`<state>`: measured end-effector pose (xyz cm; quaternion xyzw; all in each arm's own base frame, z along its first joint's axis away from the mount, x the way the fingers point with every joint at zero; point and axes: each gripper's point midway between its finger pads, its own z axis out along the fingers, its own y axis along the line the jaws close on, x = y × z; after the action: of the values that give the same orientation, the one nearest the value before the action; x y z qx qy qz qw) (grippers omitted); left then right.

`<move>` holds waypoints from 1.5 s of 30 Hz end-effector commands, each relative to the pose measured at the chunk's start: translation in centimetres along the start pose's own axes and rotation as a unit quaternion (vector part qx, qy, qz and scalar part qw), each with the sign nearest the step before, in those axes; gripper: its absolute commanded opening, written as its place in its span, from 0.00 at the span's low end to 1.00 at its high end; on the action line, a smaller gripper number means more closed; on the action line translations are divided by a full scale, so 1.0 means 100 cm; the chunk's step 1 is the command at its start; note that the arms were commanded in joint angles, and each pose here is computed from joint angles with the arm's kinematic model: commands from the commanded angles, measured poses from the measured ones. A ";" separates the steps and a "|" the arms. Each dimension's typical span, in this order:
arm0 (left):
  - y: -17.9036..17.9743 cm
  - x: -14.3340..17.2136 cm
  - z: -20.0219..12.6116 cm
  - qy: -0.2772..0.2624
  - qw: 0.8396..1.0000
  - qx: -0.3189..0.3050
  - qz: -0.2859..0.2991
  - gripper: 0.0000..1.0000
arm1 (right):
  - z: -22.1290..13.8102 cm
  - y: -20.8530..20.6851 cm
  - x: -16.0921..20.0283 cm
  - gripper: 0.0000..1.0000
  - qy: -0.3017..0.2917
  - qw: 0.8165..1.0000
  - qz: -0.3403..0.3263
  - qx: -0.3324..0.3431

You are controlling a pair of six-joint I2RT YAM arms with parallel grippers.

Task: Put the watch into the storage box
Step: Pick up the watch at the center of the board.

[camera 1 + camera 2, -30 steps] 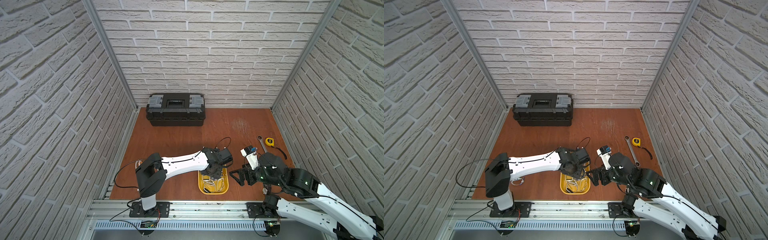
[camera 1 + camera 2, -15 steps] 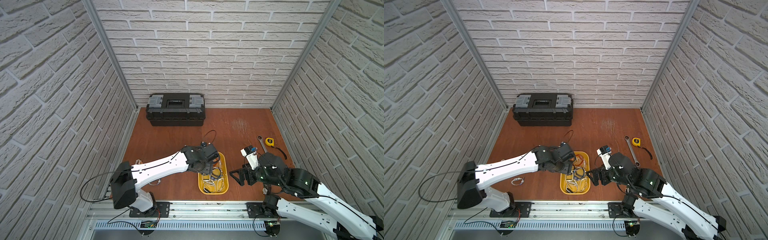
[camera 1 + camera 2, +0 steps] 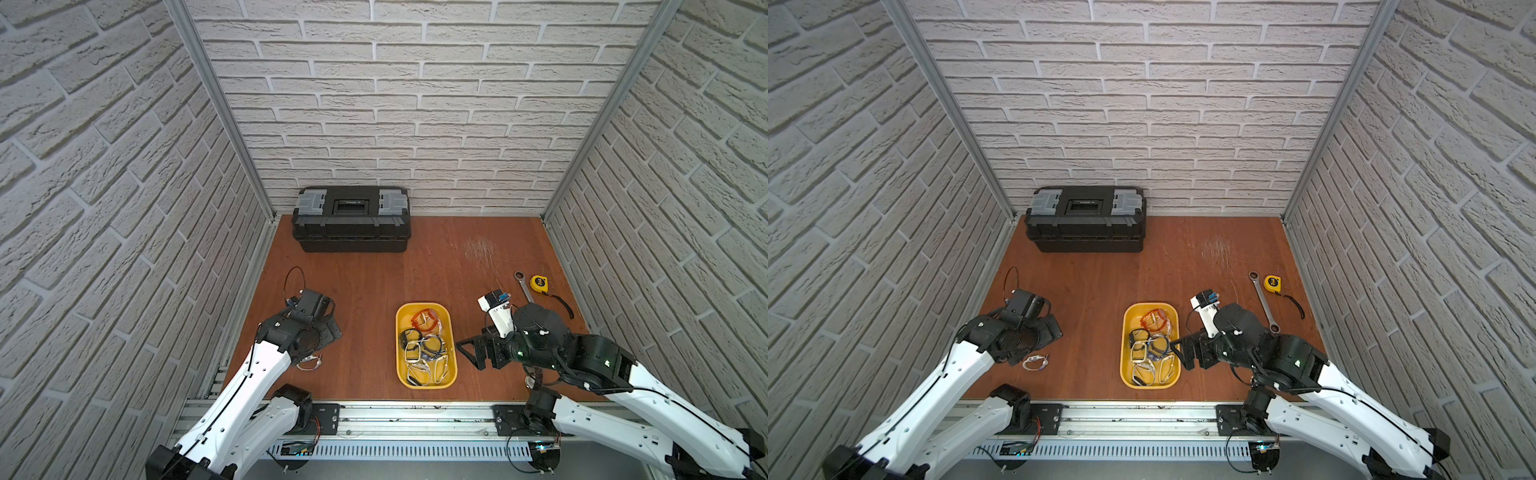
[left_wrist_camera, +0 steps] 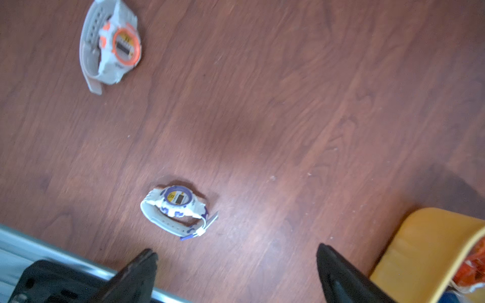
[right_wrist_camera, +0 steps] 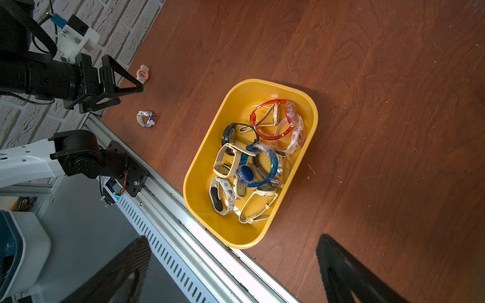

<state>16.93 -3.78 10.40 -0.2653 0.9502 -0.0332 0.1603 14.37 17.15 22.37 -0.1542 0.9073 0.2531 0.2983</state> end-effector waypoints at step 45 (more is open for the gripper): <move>-0.021 0.040 0.071 0.115 0.991 -0.018 0.059 0.22 | 0.015 0.003 -0.007 1.00 -0.010 1.000 -0.015 -0.001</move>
<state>16.54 -6.44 2.35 -0.2209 0.9743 -0.0239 0.0362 15.05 17.95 21.28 -0.1666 0.9094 0.2425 0.2941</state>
